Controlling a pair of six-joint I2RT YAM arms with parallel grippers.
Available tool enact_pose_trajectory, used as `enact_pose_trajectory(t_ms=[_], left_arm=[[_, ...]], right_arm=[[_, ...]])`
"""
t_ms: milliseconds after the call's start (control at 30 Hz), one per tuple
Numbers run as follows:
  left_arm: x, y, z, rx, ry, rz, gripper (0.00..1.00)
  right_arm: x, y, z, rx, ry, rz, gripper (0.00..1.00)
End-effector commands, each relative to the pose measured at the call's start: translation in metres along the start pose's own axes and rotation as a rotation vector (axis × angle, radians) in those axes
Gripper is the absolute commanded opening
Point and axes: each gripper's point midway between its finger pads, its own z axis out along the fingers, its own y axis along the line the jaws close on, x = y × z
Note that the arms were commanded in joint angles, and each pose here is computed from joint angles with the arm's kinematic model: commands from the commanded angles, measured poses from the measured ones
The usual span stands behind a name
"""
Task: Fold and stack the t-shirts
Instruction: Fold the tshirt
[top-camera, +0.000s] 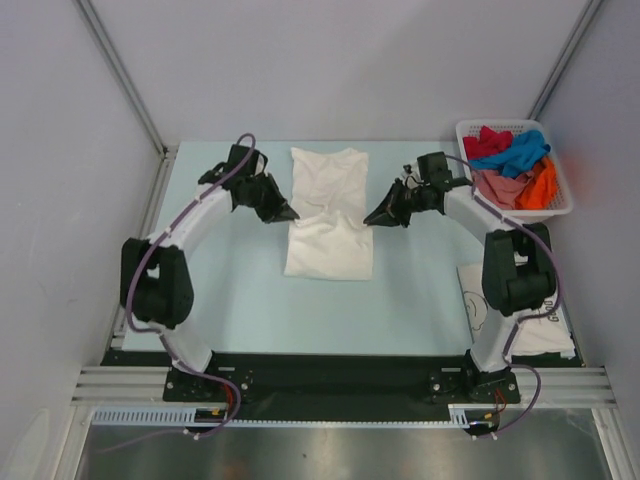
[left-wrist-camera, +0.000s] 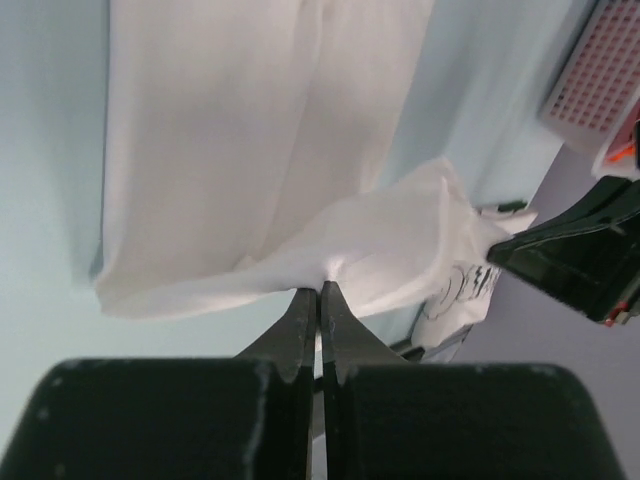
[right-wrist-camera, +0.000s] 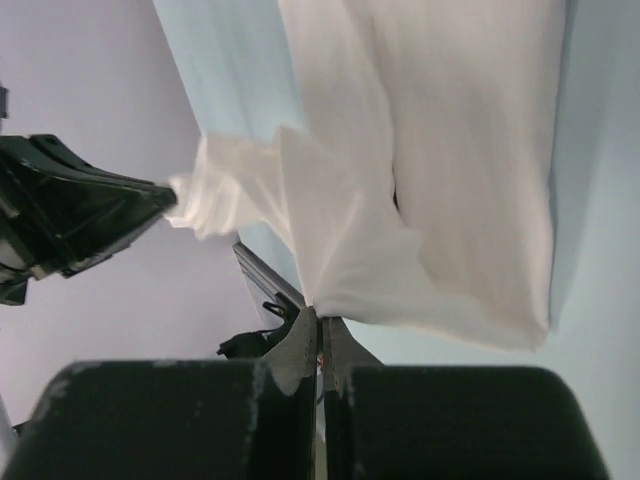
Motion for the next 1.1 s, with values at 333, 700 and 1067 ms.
enact_pose_trajectory(t_ms=[333,700,1067], left_arm=[[-0.063,0.001,0.047,-0.01,0.02,0.031,0.0],[-0.084,0.019,0.065,-0.016,0.038,-0.003,0.0],[-0.098,0.032,0.088,-0.024,0.069,0.003,0.08]], right_arm=[[-0.06,-0.025,0.028,0.011,0.107,0.06,0.0],[-0.085,-0.041,0.042,0.004,0.138,0.078,0.0],[-0.105,-0.055,0.054,0.011,0.132,0.086,0.0]])
